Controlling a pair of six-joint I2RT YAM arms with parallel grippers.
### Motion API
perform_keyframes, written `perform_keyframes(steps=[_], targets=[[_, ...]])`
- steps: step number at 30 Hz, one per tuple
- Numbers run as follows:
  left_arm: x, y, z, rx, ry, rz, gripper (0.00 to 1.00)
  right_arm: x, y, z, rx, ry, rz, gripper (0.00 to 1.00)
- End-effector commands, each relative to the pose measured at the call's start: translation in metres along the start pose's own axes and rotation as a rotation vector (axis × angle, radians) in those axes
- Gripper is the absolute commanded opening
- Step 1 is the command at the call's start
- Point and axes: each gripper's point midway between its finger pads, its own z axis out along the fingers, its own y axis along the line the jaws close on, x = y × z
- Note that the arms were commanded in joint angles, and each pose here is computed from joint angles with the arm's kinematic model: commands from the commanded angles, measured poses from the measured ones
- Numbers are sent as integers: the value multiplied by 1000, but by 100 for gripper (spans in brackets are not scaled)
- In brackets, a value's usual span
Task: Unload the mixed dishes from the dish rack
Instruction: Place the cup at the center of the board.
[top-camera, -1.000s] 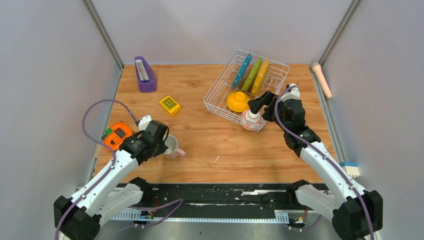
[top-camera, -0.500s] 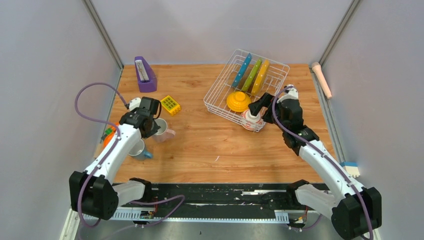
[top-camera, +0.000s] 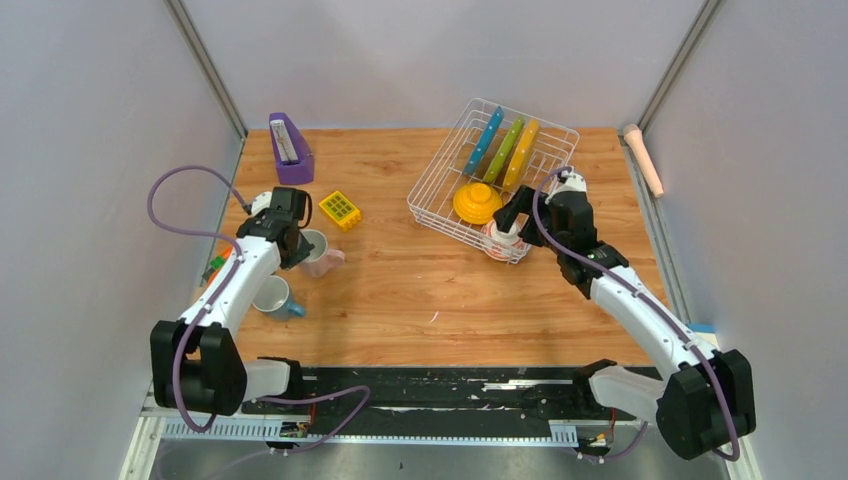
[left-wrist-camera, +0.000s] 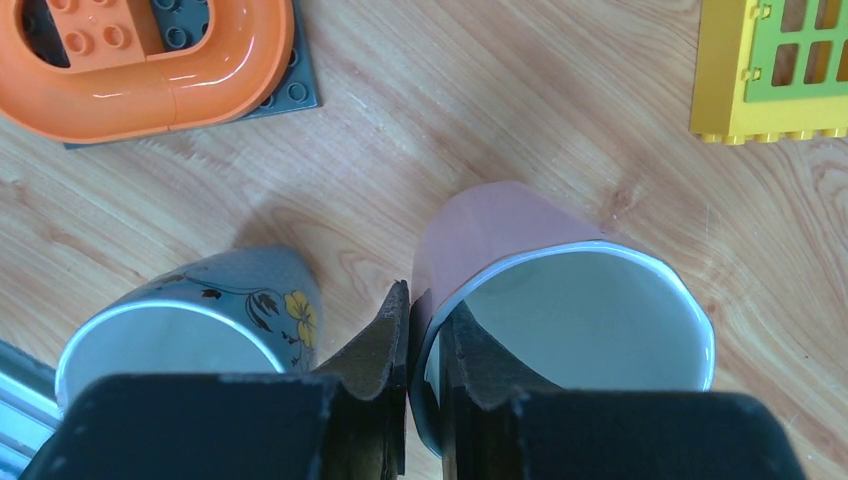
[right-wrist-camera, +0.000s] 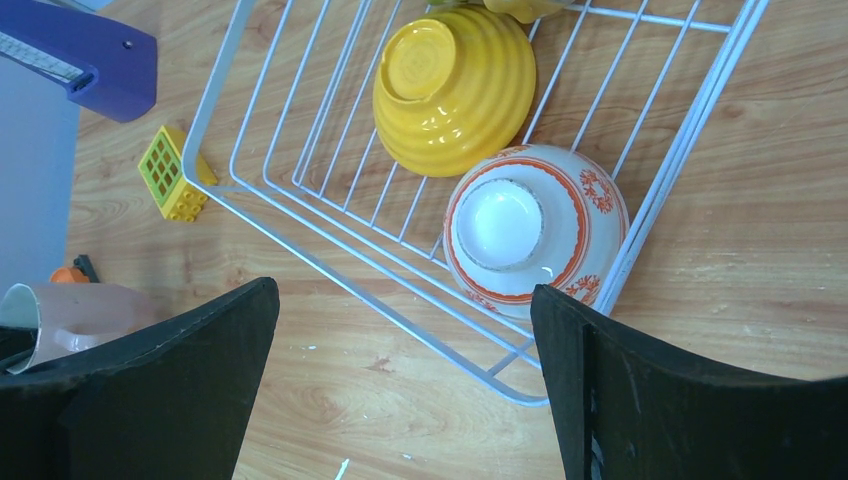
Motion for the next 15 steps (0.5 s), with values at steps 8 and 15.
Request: perform_keyframes(steps=[8,15], targets=[[-17,-12,9,36,-43,-35,20,-8,5,12,13,18,-22,100],[-16,-5,11,3,-41,-26,36,-6,3,15,20,25,-40,100]])
